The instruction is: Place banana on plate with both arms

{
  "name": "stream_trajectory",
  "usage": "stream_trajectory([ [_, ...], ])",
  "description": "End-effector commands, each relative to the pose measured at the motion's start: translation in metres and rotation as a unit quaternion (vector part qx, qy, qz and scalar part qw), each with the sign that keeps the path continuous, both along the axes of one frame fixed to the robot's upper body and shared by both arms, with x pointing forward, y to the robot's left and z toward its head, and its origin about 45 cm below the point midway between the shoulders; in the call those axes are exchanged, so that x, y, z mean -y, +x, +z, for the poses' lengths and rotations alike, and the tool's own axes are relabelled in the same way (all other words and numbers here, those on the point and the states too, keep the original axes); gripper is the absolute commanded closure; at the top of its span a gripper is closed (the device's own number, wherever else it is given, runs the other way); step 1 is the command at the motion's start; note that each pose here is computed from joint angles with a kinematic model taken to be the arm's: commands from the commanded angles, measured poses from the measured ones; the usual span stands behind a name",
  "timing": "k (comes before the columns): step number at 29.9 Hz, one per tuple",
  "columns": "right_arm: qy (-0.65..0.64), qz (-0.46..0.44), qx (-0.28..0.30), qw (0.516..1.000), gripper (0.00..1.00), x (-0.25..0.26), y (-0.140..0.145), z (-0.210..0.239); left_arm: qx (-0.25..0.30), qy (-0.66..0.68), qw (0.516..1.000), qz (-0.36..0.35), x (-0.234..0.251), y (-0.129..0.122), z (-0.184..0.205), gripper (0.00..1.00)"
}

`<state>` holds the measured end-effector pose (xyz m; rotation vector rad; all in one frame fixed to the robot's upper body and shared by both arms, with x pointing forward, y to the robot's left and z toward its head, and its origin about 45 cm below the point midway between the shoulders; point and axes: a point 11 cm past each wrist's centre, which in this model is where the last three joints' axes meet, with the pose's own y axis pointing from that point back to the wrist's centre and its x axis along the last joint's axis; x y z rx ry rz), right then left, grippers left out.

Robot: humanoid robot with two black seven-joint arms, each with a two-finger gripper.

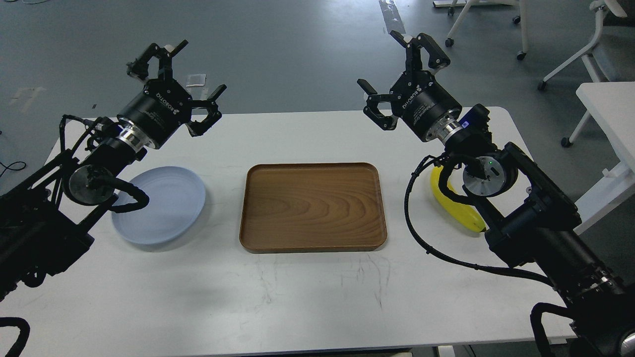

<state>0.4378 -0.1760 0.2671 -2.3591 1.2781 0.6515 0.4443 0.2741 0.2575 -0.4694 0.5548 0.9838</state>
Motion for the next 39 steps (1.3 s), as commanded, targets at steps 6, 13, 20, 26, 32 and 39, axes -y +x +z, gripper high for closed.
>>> stream_trajectory([
  [6,-0.012,0.010,-0.009,1.000,0.00,-0.003,-0.004,-0.007,-0.013,0.008,1.000,0.011,-0.013,-0.007,-0.011,0.02],
  [13,-0.012,0.003,-0.015,1.000,0.00,-0.002,-0.004,-0.011,-0.028,0.010,0.999,0.015,-0.016,-0.011,-0.023,0.02],
  [20,-0.014,0.000,-0.023,1.000,0.00,0.000,-0.006,-0.018,-0.030,0.008,0.999,0.009,-0.012,-0.011,-0.024,0.02],
  [26,-0.016,-0.004,-0.026,1.000,0.00,0.000,-0.006,-0.017,-0.023,0.008,1.000,0.007,-0.011,-0.011,-0.023,0.02],
  [32,-0.020,0.030,-0.027,0.999,0.00,-0.009,-0.013,-0.022,-0.019,0.016,1.000,0.005,-0.011,-0.011,-0.022,0.02],
  [39,-0.018,0.027,-0.026,0.999,0.00,-0.010,-0.010,-0.020,-0.014,0.013,1.000,-0.011,0.001,-0.009,-0.019,0.02],
])
